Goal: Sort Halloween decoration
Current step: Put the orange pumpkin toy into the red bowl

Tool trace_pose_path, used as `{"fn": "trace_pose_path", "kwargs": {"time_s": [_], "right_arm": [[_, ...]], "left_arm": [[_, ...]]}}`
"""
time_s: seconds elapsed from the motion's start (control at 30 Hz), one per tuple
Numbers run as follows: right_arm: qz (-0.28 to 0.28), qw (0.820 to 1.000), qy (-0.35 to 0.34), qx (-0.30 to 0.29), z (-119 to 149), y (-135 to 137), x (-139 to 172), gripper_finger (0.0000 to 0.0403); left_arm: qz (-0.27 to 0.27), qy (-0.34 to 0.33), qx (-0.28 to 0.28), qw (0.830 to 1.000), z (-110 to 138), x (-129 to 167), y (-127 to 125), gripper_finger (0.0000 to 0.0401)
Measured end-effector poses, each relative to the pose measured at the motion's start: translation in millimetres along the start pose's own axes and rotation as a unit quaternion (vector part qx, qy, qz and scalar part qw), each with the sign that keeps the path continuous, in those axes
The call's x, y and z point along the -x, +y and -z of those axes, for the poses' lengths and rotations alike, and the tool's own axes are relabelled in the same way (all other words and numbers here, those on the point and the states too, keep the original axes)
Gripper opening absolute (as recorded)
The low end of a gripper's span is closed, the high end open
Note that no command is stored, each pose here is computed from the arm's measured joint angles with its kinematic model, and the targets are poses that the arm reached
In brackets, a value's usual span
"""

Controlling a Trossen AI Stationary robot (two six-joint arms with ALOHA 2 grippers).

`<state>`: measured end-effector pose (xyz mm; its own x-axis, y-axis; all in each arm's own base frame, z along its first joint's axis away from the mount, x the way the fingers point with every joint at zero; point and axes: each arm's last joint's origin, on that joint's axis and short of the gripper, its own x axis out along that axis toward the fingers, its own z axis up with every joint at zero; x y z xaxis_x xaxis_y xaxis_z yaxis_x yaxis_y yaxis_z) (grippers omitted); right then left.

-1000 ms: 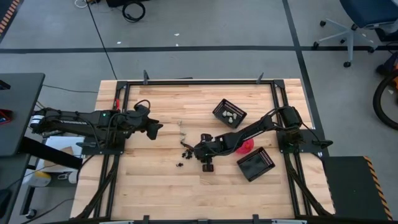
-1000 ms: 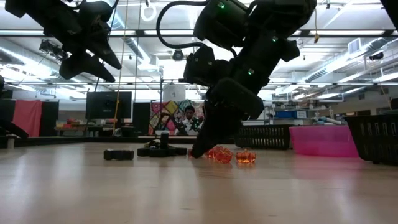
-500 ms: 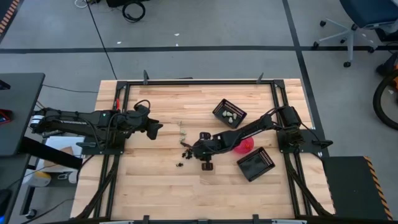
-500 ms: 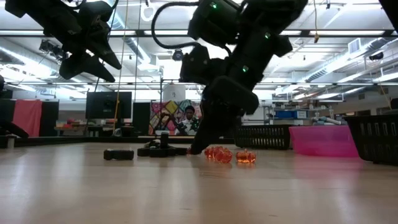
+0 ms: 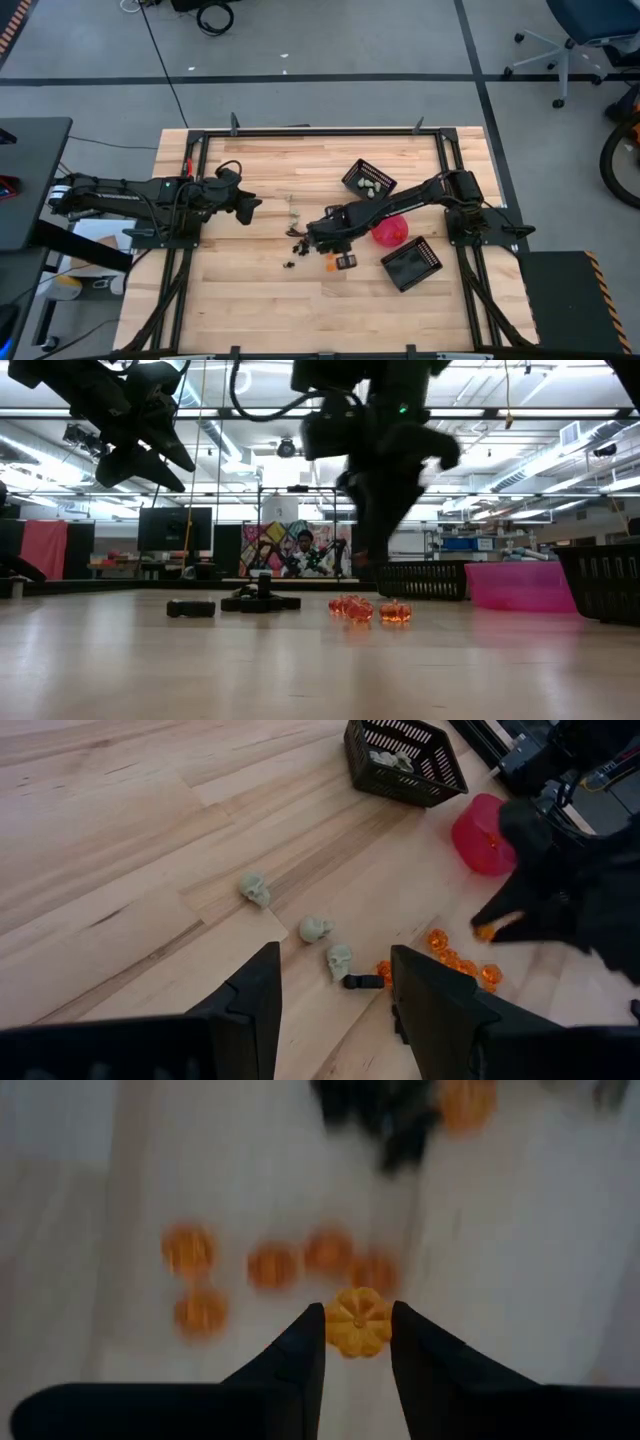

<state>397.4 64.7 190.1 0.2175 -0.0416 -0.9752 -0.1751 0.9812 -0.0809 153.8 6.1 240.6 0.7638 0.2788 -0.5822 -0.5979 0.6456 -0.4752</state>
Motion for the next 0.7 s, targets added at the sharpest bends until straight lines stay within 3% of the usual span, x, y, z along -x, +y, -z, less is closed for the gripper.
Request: {"fn": "trace_pose_path", "kwargs": {"time_s": [0.13,0.33,0.7], "right_arm": [[-0.002,0.996,0.091,-0.002,13,-1,14,0.0105],[0.007,0.972,0.23,-0.046,38,-11,23,0.0105],[0.002,0.949,0.299,-0.104,60,-25,10,0.0106]], "left_arm": [[0.0,0.0,0.0,1.0,0,0,0,0.0162],[0.0,0.0,0.0,1.0,0,0,0,0.0162],[0.0,0.0,0.0,1.0,0,0,0,0.0162]]}}
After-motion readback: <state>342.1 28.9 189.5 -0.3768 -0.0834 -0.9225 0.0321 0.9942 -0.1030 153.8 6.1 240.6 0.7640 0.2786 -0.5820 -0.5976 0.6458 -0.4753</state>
